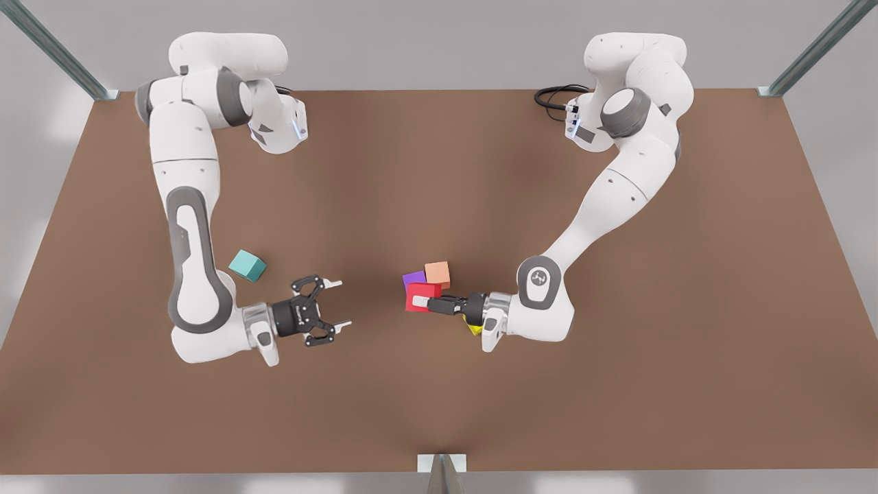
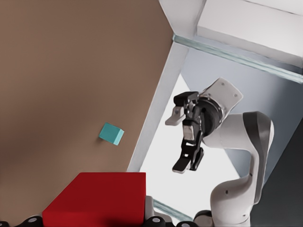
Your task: Pick up red wooden cube and pass to hand red wooden cube and place in blue wooden cube
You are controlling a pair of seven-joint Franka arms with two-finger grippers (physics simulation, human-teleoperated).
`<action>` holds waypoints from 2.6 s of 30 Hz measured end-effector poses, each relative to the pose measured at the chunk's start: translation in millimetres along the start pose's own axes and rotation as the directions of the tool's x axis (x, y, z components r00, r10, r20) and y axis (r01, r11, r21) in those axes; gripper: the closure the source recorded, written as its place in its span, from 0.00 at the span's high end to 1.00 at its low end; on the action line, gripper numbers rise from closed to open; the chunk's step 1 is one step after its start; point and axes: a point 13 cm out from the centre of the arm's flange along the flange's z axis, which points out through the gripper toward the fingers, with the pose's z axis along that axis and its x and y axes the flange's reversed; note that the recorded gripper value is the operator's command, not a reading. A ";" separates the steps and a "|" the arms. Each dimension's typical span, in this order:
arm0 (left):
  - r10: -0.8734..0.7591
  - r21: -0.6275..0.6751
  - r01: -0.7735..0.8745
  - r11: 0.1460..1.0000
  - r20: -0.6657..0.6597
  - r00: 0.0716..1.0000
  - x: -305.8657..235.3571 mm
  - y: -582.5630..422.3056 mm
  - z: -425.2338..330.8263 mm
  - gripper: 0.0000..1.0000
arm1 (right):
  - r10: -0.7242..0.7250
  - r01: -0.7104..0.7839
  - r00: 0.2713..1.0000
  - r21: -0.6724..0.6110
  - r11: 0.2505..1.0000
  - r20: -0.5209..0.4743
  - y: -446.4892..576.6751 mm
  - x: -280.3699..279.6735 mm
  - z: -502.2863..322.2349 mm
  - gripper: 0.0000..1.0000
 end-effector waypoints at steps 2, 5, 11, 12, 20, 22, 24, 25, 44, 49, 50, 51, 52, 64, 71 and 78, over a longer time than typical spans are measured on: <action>0.014 0.003 -0.014 1.000 -0.003 1.000 0.1 2.9 2.6 0.65 | -0.019 0.019 1.000 0.006 1.000 0.010 -4.6 10.3 17.3 1.00; 0.033 0.001 -0.033 0.999 0.004 0.999 -0.5 8.9 12.7 0.65 | -0.062 0.061 0.998 0.033 0.998 0.025 -12.3 15.8 35.0 1.00; 0.073 -0.002 -0.073 0.997 0.056 0.996 -12.8 11.0 12.0 0.65 | -0.135 0.131 0.989 0.079 0.988 0.053 -22.1 19.0 59.2 1.00; 0.078 -0.002 -0.078 0.997 0.064 0.995 -15.4 11.7 11.2 0.65 | -0.146 0.140 0.988 0.085 0.986 0.058 -22.7 18.8 61.6 1.00; 0.118 -0.008 -0.117 0.993 0.102 0.988 -22.4 9.6 12.4 0.65 | -0.220 0.209 0.971 0.116 0.971 0.093 -27.3 16.1 87.1 1.00; 0.123 -0.008 -0.123 0.992 0.107 0.987 -23.7 9.3 11.4 0.65 | -0.238 0.226 0.966 0.124 0.966 0.101 -28.1 11.9 96.3 1.00; 0.127 -0.007 -0.127 0.992 0.111 0.986 -24.5 9.7 11.5 0.65 | -0.254 0.239 0.961 0.135 0.962 0.106 -29.7 8.8 102.1 1.00; 0.128 -0.007 -0.128 0.992 0.112 0.985 -24.9 10.1 11.3 0.65 | -0.261 0.245 0.959 0.142 0.959 0.108 -30.9 7.8 103.2 1.00; 0.160 -0.010 -0.160 0.987 0.120 0.980 -26.3 9.3 10.9 0.66 | -0.328 0.304 0.938 0.193 0.933 0.111 -42.2 7.6 124.5 1.00; 0.168 -0.016 -0.168 0.986 0.118 0.979 -22.5 9.3 22.4 0.66 | -0.336 0.309 0.934 0.198 0.930 0.122 -41.6 3.5 136.2 1.00; 0.172 -0.018 -0.171 0.985 0.119 0.978 -21.4 8.7 26.4 0.66 | -0.338 0.310 0.933 0.199 0.929 0.123 -41.5 2.3 139.1 1.00; 0.174 -0.020 -0.173 0.985 0.122 0.977 -20.9 8.4 29.0 0.66 | -0.336 0.308 0.933 0.197 0.931 0.127 -42.8 4.2 145.2 1.00; 0.175 -0.021 -0.174 0.985 0.125 0.977 -21.3 8.3 30.0 0.66 | -0.335 0.307 0.933 0.196 0.931 0.132 -44.0 5.1 151.4 1.00; 0.188 -0.019 -0.187 0.982 0.151 0.970 -26.3 6.2 26.9 1.00 | -0.340 0.307 0.932 0.224 0.925 0.126 -51.1 3.9 159.7 0.50; 0.225 -0.044 -0.220 0.974 0.232 0.946 -63.8 -1.0 -71.0 1.00 | -0.337 0.303 0.934 0.232 0.924 0.121 -53.4 6.1 155.7 0.50; 0.580 -0.738 -0.455 0.498 -0.107 0.807 36.2 -84.9 -345.8 1.00 | -0.429 0.483 0.866 0.208 0.850 -0.258 -54.3 -7.8 -27.2 0.51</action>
